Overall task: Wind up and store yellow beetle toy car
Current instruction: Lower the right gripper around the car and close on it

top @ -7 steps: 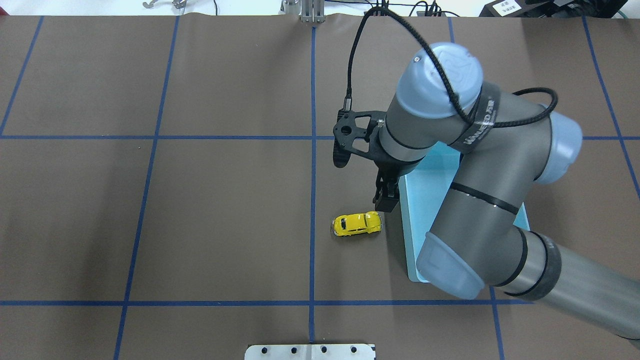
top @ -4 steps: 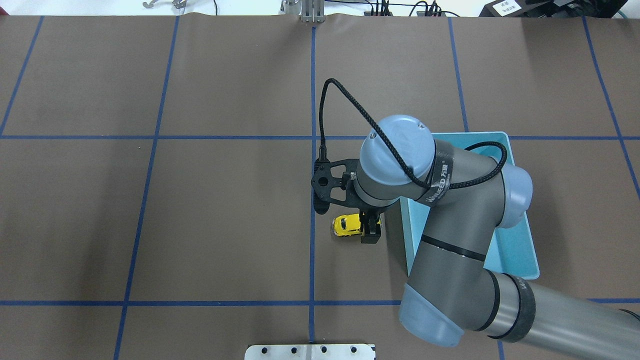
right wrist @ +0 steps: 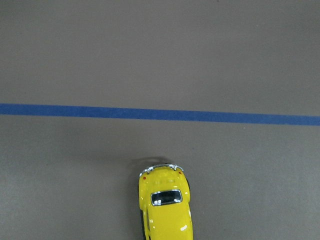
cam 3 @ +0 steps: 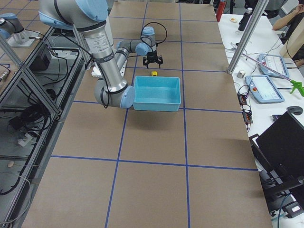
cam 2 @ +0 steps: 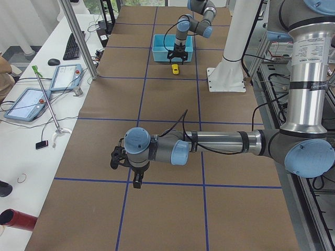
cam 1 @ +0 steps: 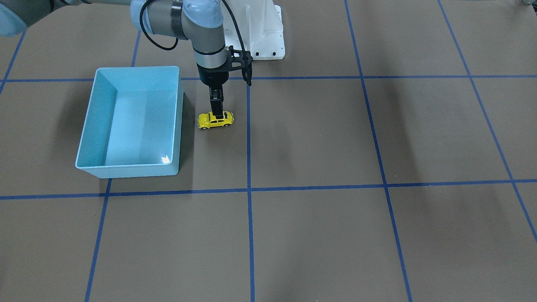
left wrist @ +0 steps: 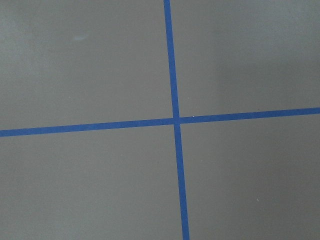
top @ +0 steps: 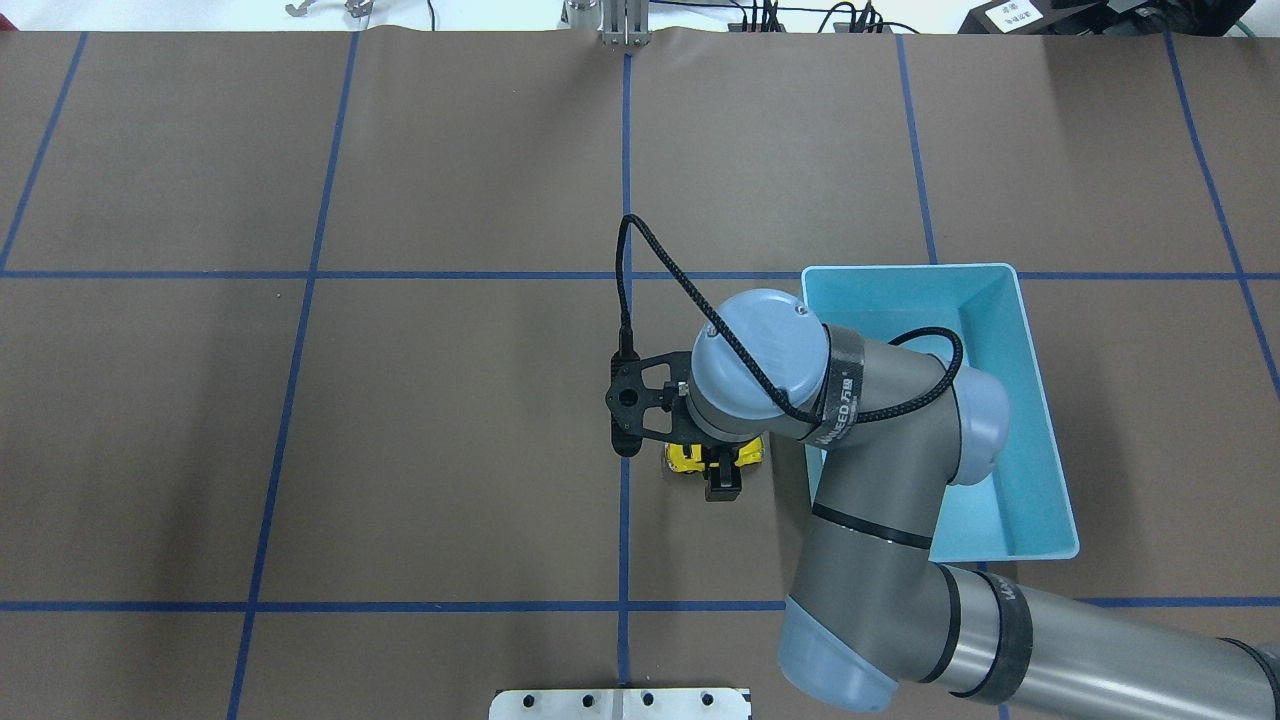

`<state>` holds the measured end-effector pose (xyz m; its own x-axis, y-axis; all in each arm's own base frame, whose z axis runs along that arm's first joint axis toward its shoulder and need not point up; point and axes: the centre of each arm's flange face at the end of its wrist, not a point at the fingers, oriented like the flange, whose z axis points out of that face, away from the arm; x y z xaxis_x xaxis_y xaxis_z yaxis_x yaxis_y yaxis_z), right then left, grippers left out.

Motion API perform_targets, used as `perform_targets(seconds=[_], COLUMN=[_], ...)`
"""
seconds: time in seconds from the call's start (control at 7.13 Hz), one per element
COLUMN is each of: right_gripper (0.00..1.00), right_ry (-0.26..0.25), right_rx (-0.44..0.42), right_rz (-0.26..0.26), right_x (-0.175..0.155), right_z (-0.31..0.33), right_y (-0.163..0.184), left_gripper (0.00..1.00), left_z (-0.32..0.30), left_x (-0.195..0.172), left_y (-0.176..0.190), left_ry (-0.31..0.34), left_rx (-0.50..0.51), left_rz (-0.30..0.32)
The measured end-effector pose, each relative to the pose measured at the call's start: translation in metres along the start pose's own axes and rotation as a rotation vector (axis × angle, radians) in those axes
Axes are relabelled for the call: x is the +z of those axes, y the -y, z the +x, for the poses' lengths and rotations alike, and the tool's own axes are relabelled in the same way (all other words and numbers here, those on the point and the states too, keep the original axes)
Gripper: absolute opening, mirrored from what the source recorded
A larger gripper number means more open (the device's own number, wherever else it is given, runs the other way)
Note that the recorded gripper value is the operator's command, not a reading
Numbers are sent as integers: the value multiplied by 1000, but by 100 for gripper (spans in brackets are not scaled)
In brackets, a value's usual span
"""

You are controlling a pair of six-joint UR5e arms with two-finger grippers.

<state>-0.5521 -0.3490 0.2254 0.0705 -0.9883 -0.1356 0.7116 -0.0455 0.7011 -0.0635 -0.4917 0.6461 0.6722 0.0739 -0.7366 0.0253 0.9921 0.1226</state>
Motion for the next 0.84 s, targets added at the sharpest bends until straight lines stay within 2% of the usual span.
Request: perform_targets(seconds=[0.84], right_gripper=[100], right_ry=[-17], right_rx=[-2], right_rz=[9], right_x=[16], right_z=[0], right_y=[-17], left_gripper=[100], left_z=[-1], left_x=[1], left_y=[-1], left_ry=[1], left_rx=[-2], left_rz=[-2])
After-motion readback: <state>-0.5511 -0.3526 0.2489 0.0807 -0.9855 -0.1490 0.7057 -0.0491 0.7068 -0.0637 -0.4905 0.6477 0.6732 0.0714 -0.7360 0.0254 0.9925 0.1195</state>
